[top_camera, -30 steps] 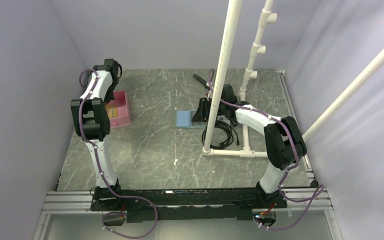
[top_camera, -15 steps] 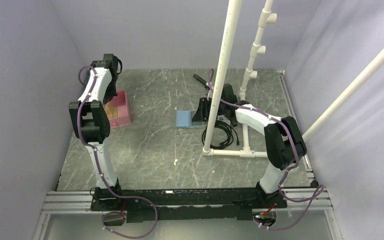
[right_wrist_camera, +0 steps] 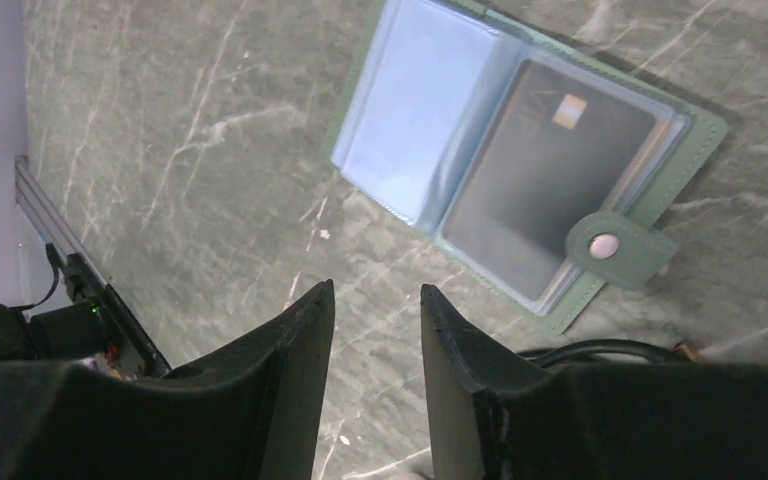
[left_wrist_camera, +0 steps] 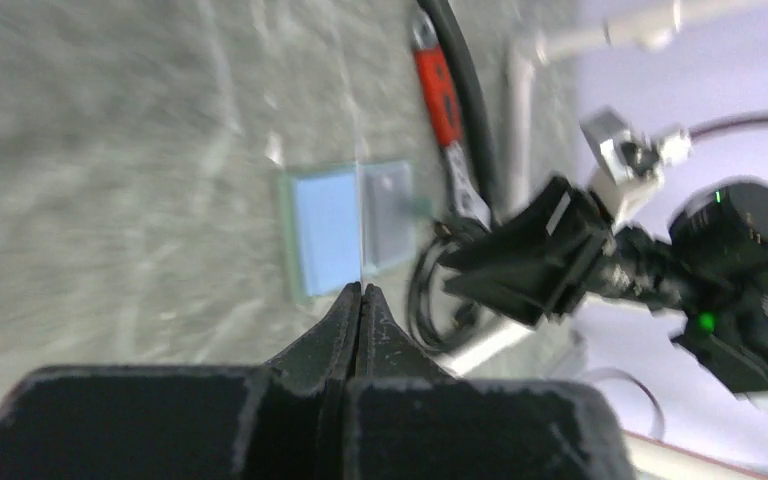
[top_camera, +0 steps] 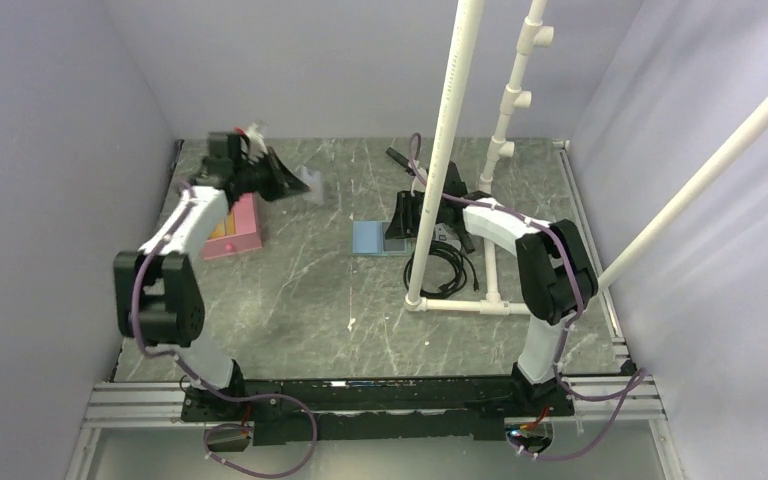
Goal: Put the credit cards into the card holder
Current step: Insert the credit card into the card holder.
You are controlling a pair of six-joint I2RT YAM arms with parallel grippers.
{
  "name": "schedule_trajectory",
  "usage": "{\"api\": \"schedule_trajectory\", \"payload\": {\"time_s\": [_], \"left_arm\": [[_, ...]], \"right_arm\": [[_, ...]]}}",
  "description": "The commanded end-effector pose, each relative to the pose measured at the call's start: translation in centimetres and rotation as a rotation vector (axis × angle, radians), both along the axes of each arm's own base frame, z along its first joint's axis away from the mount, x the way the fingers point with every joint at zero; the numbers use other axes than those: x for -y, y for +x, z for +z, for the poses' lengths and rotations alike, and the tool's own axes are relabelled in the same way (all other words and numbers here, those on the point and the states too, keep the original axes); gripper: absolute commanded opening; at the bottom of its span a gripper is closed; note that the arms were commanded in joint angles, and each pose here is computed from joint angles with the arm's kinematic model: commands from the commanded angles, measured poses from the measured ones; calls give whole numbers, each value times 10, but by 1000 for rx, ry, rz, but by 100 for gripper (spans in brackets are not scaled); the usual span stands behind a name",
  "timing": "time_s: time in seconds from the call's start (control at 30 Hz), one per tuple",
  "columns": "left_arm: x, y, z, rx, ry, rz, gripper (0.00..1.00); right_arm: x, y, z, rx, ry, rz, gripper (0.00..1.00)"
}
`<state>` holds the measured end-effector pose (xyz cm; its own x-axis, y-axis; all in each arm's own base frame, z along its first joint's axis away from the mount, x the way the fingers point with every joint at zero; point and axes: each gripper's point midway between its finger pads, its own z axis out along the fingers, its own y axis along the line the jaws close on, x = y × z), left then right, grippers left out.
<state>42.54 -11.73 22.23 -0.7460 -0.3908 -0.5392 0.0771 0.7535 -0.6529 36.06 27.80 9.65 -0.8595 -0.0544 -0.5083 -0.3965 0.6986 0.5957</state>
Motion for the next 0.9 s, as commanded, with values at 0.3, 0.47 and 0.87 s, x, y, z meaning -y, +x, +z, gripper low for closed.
{"api": "schedule_trajectory", "payload": {"time_s": [0.3, 0.47, 0.87], "left_arm": [[129, -20, -73, -33, -504, -398, 0], [141, -29, -102, -116, -492, -417, 0], [159, -46, -142, -253, -487, -453, 0]], "right_arm": [[20, 42, -44, -77, -16, -91, 17], [25, 47, -58, -89, -51, -123, 13], [30, 46, -72, -115, -86, -138, 11]]}}
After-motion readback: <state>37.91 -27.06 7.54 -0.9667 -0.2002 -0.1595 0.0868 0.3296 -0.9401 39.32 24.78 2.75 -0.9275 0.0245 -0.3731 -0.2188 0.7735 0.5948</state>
